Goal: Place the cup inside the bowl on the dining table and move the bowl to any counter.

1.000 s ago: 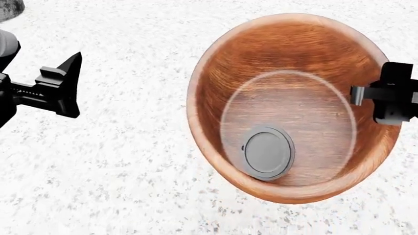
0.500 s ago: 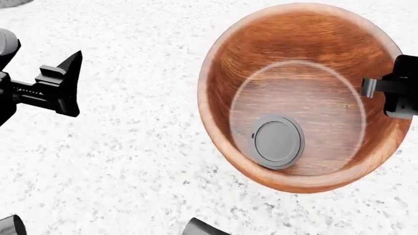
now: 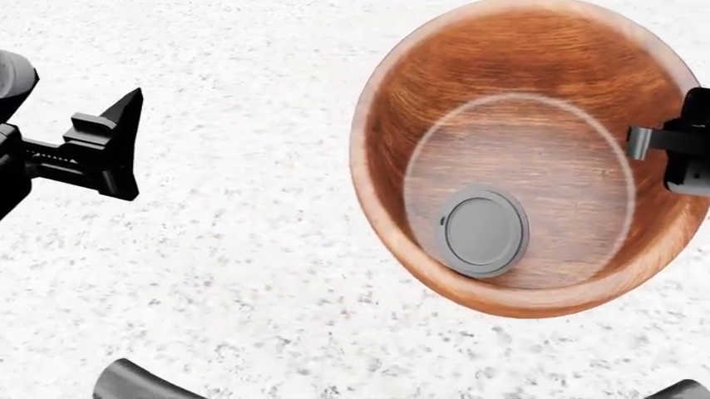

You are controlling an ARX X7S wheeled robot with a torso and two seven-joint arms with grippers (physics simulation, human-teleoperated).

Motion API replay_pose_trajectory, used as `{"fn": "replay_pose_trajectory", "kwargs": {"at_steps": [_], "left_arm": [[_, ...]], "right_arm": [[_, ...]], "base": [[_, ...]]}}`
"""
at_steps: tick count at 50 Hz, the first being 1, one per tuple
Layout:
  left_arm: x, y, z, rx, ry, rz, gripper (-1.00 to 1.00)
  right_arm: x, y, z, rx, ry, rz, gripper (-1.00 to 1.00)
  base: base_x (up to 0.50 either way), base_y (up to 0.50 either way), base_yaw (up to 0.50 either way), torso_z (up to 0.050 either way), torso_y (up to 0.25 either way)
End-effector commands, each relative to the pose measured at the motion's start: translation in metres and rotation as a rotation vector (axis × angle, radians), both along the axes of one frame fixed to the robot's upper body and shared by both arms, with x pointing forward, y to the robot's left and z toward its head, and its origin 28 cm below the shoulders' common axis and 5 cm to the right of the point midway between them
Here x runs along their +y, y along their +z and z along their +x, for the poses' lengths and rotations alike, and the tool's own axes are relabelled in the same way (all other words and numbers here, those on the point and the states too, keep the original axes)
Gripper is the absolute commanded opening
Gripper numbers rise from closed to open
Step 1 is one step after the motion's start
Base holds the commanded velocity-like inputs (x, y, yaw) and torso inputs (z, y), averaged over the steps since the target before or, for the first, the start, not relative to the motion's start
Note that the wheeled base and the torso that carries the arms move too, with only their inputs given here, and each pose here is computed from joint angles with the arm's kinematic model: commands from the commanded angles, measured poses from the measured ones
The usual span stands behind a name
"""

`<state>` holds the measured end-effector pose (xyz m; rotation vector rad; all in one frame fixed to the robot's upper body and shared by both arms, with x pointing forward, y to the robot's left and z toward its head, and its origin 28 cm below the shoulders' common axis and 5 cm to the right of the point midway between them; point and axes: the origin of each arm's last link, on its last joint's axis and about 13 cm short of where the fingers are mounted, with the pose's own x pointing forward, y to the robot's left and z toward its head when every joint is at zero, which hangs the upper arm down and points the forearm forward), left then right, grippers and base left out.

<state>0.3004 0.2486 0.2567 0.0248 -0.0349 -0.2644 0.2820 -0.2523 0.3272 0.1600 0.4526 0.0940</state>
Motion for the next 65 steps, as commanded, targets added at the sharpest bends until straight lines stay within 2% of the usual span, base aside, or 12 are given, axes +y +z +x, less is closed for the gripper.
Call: {"fn": "replay_pose_trajectory", "kwargs": {"at_steps": [1, 65], "left_arm": [[0.001, 0.002, -0.001, -0.003, 0.001, -0.001, 1.0], [-0.002, 0.009, 0.001, -0.011, -0.013, -0.007, 1.0]], "right_arm": [[-0.002, 0.006, -0.003, -0.039, 0.001, 0.022, -1.0], [-0.007, -0.001, -0.007, -0.048, -0.013, 0.044, -1.0]], "base": [[0.0, -0.5, 0.0, 0.0, 0.0], [-0.01, -0.5, 0.0, 0.0, 0.0]]}}
